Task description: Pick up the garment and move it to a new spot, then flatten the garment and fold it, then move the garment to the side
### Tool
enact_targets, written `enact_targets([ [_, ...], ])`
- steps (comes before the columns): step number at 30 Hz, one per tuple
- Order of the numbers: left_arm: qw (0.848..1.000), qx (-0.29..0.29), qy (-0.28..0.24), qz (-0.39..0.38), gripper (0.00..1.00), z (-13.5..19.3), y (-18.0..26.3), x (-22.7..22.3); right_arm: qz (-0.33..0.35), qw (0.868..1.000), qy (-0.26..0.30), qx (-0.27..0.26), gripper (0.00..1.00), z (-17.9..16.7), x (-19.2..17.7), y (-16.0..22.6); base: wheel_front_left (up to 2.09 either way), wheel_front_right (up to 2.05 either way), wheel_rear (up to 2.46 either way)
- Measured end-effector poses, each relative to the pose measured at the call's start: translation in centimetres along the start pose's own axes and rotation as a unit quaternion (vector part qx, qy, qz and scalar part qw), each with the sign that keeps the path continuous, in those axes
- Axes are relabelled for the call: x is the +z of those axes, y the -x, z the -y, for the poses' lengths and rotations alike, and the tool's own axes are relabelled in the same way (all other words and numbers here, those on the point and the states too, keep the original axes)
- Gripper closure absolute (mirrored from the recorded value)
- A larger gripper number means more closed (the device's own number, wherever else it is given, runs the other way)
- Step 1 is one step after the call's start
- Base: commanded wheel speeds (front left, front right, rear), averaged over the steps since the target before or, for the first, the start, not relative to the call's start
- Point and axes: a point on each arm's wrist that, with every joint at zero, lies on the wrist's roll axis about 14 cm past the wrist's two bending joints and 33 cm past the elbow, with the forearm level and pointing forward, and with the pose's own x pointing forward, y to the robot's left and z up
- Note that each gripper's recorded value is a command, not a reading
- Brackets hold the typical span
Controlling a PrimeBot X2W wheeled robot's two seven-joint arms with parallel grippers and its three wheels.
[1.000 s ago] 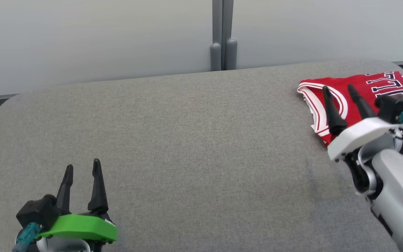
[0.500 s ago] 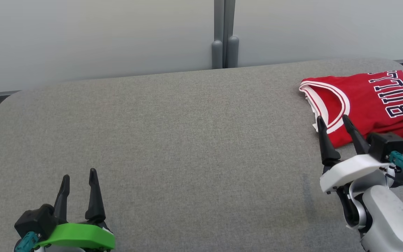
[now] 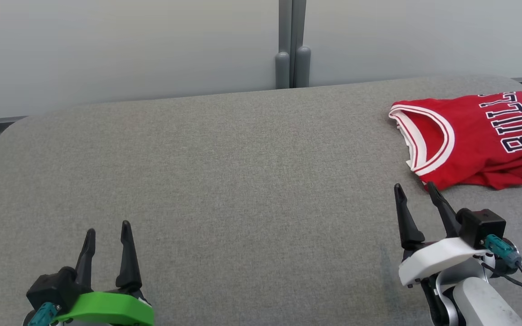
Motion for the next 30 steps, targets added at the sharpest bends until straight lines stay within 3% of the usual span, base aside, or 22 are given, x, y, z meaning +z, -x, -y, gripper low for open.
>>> enact_targets([
  [30,0.999,0.010,-0.038,-0.029,0.00,-1.0,1.9,-1.9,0.015,1.000,0.010,-0.001,0.00,-1.1,0.4,1.7,0.00,0.00,0.00],
])
